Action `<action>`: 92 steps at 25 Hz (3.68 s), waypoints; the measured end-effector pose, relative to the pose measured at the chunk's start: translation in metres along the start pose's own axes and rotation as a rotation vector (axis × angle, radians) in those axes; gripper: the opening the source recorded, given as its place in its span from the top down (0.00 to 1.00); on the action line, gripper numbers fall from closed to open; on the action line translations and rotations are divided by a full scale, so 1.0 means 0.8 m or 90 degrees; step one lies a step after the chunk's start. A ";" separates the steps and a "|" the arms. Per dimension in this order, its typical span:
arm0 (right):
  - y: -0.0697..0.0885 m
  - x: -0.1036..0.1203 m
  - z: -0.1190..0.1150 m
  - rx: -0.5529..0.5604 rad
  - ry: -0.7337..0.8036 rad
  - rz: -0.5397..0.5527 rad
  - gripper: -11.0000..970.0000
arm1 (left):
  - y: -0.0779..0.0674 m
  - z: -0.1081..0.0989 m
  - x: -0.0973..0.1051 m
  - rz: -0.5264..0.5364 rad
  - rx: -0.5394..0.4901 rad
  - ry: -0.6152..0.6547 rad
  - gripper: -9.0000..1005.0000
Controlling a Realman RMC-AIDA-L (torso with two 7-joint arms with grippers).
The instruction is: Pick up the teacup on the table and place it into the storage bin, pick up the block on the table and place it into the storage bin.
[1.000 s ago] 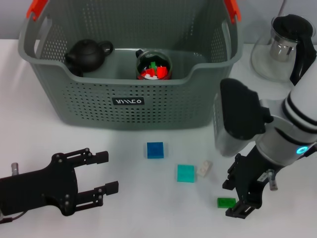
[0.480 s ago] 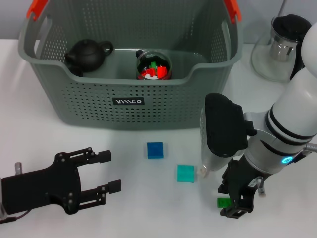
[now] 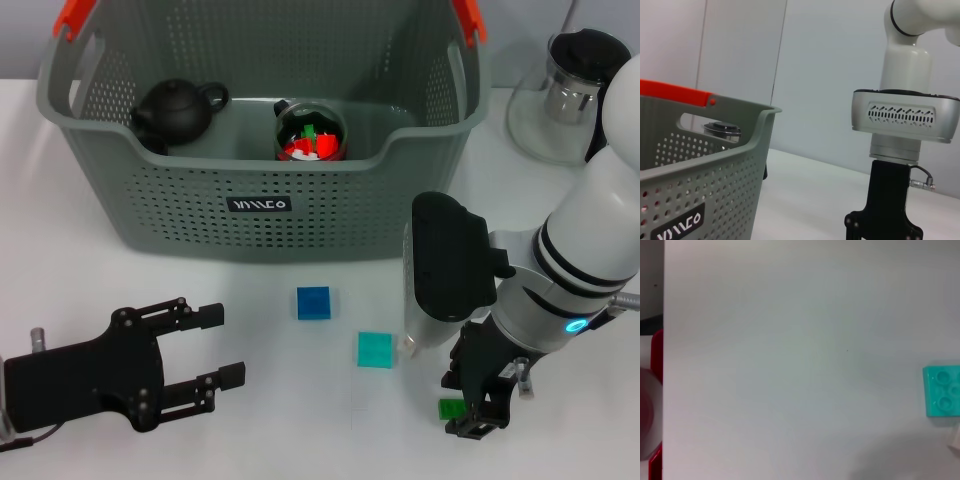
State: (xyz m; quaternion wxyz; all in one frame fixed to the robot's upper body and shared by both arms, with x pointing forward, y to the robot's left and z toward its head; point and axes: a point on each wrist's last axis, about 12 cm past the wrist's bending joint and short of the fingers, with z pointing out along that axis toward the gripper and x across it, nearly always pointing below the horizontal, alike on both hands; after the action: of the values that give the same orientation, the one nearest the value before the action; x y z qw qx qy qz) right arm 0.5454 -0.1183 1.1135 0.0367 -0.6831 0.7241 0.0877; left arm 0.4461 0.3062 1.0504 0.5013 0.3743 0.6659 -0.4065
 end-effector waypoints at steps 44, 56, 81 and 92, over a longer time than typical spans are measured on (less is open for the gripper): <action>0.002 0.095 -0.110 0.044 -0.649 0.013 0.78 | 0.003 0.001 0.000 -0.004 -0.009 0.005 0.31; -0.043 0.077 -0.241 0.176 -0.874 0.045 0.79 | 0.014 0.010 -0.011 0.015 0.003 0.004 0.31; -0.144 -0.147 -0.143 0.328 -0.275 0.197 0.79 | 0.009 0.018 -0.006 0.000 0.009 -0.008 0.31; -0.140 -0.143 -0.131 0.306 -0.246 0.199 0.78 | 0.006 0.018 -0.004 -0.005 0.008 -0.008 0.31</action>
State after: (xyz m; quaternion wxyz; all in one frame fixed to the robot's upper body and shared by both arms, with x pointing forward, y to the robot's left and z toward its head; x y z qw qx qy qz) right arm 0.6713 -0.0302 1.2272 0.3189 -0.5065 0.7997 0.0466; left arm 0.4566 0.2944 1.0500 0.5019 0.3719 0.6616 -0.4149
